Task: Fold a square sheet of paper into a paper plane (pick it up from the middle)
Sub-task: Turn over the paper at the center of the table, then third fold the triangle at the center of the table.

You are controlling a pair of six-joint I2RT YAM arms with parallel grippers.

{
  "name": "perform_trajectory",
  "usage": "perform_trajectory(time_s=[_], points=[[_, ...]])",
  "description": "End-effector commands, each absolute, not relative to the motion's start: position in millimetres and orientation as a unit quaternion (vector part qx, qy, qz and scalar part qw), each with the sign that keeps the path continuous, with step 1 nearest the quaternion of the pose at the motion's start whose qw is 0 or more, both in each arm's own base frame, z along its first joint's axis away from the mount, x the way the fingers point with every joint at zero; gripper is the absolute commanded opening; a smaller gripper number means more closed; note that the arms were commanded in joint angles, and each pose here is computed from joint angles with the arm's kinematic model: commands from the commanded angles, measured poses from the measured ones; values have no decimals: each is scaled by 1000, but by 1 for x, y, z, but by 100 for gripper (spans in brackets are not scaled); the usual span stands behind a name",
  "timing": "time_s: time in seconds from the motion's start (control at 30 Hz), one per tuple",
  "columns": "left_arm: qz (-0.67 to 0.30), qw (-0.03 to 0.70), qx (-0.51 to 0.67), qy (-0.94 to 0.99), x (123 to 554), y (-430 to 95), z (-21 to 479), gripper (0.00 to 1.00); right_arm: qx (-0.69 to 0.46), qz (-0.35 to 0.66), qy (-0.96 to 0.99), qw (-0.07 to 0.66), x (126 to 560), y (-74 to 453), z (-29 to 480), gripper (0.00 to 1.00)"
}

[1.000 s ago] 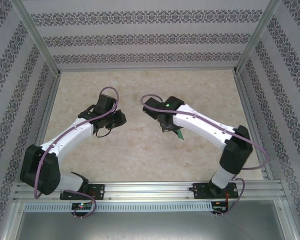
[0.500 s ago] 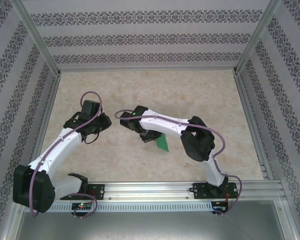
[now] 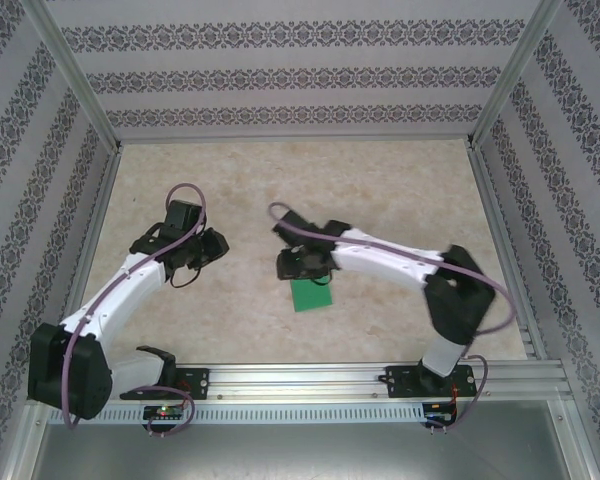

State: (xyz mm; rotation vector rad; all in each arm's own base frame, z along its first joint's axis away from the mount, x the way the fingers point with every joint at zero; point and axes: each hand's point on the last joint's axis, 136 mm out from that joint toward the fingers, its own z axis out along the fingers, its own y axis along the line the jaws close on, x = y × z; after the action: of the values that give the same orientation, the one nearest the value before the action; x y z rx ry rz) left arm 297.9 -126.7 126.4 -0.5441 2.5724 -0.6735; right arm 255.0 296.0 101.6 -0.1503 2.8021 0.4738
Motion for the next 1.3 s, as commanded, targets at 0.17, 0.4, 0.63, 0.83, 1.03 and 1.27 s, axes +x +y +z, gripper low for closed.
perform_trajectory(time_s=[0.17,0.4,0.63,0.83,1.03,1.27], points=[[-311,146,-79,936,307,-235,118,23,89,331,917,206,287,231,94,57],[-307,95,-47,946,302,-278,86,24,67,352,918,172,292,234,68,57],[-318,80,-46,944,307,-290,75,23,34,363,922,129,300,256,44,56],[-313,78,-48,945,308,-289,73,22,14,376,920,113,304,268,38,54],[-309,77,-47,947,304,-286,72,22,3,377,921,102,302,271,32,53],[-304,73,-48,949,300,-283,67,22,-1,392,915,99,300,274,34,49]])
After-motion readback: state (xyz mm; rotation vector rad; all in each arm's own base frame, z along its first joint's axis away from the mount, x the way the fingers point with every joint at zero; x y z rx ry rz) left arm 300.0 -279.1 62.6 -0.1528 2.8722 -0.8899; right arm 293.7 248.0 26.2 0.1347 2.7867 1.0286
